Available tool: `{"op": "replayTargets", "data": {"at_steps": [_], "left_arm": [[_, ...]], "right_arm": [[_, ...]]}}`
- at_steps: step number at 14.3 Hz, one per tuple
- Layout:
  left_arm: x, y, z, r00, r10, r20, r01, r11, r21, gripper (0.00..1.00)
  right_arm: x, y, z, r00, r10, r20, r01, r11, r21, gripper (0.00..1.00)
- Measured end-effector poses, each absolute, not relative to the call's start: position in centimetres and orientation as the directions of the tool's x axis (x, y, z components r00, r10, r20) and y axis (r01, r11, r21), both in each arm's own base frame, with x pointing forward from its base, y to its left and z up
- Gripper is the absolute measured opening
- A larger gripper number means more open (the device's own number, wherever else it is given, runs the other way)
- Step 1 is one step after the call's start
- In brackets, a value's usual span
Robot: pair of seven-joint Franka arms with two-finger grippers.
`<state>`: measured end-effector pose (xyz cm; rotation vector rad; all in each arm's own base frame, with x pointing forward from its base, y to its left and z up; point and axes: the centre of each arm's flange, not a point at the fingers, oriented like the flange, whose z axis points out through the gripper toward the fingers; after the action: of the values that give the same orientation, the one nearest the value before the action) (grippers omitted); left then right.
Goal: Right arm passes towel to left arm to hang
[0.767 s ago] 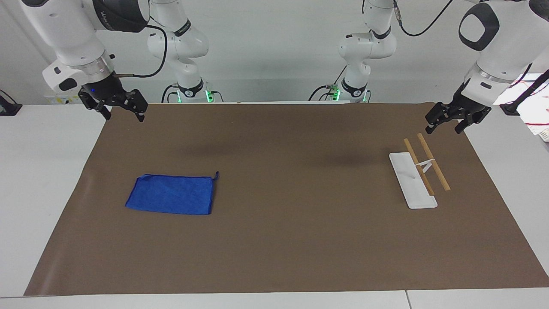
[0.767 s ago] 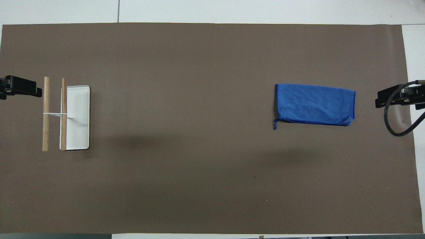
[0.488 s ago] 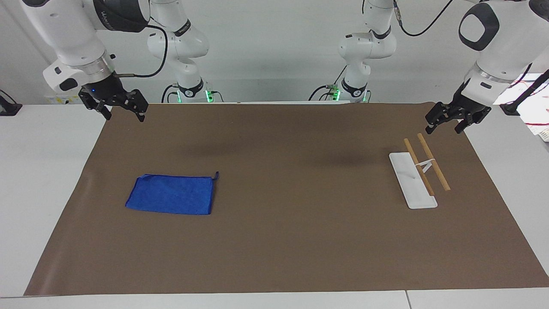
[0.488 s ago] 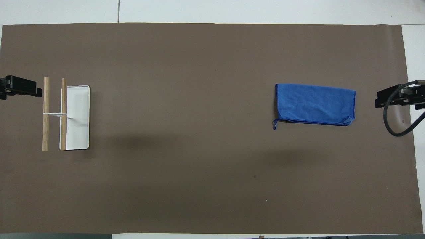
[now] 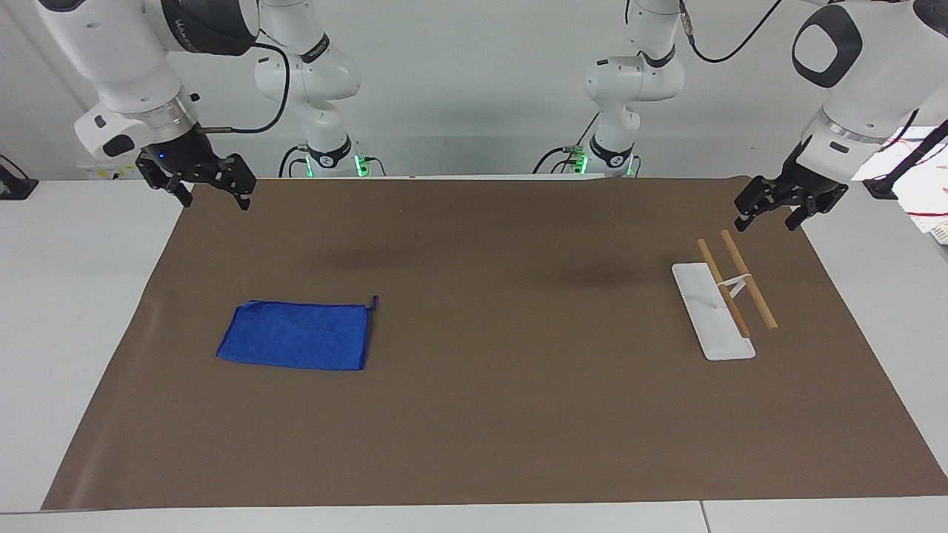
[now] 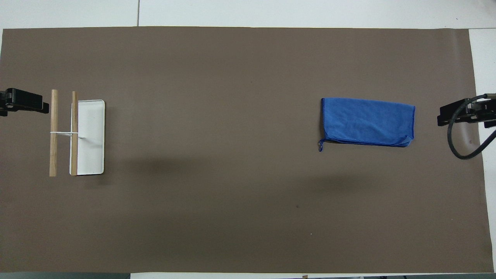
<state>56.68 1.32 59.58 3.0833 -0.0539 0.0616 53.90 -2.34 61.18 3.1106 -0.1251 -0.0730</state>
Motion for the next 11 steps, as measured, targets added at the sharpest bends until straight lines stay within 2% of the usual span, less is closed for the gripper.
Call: {"op": "replayTargets", "data": {"at_steps": [8, 11], "left_arm": [[56.7, 1.3, 59.6, 0.999, -0.034, 0.041, -0.036, -0.998, 0.056, 1.00], [56.7, 1.3, 59.6, 0.999, -0.034, 0.041, -0.036, -0.998, 0.056, 1.00]], "right_arm": [[54.6, -2.4, 59.6, 0.997, -0.080, -0.004, -0.080, -0.996, 0.027, 1.00], [55.2, -2.4, 57.4, 0.997, -0.077, 0.022, -0.078, -0.997, 0.026, 1.00]]}}
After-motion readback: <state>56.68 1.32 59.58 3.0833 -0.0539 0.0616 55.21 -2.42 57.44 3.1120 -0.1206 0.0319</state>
